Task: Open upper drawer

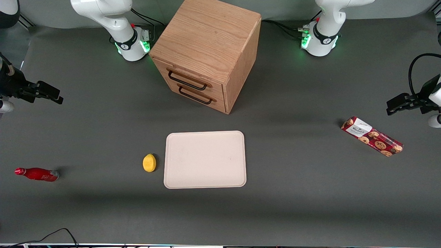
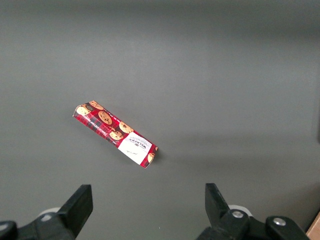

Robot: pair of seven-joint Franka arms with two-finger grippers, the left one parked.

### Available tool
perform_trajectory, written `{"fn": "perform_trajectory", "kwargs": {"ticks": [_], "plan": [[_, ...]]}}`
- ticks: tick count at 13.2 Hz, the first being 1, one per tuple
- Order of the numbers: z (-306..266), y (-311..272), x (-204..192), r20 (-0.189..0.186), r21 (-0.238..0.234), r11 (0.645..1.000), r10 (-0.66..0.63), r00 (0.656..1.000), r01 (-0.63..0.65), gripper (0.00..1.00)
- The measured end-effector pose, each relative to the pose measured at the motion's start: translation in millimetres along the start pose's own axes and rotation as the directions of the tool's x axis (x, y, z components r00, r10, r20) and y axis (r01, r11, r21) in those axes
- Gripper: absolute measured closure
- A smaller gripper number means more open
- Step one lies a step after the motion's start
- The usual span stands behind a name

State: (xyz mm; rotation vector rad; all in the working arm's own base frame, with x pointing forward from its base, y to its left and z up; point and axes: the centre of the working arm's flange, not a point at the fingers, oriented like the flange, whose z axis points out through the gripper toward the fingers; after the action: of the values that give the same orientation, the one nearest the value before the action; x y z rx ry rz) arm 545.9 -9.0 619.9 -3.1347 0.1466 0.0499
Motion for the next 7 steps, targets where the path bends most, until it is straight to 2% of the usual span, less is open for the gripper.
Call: {"fn": "perform_trajectory", "kwargs": {"ticks": [7], "plan": [[3.9, 6.8, 0.9, 0.017, -0.001, 1.0, 0.013, 1.0, -0.013, 0.0]]}}
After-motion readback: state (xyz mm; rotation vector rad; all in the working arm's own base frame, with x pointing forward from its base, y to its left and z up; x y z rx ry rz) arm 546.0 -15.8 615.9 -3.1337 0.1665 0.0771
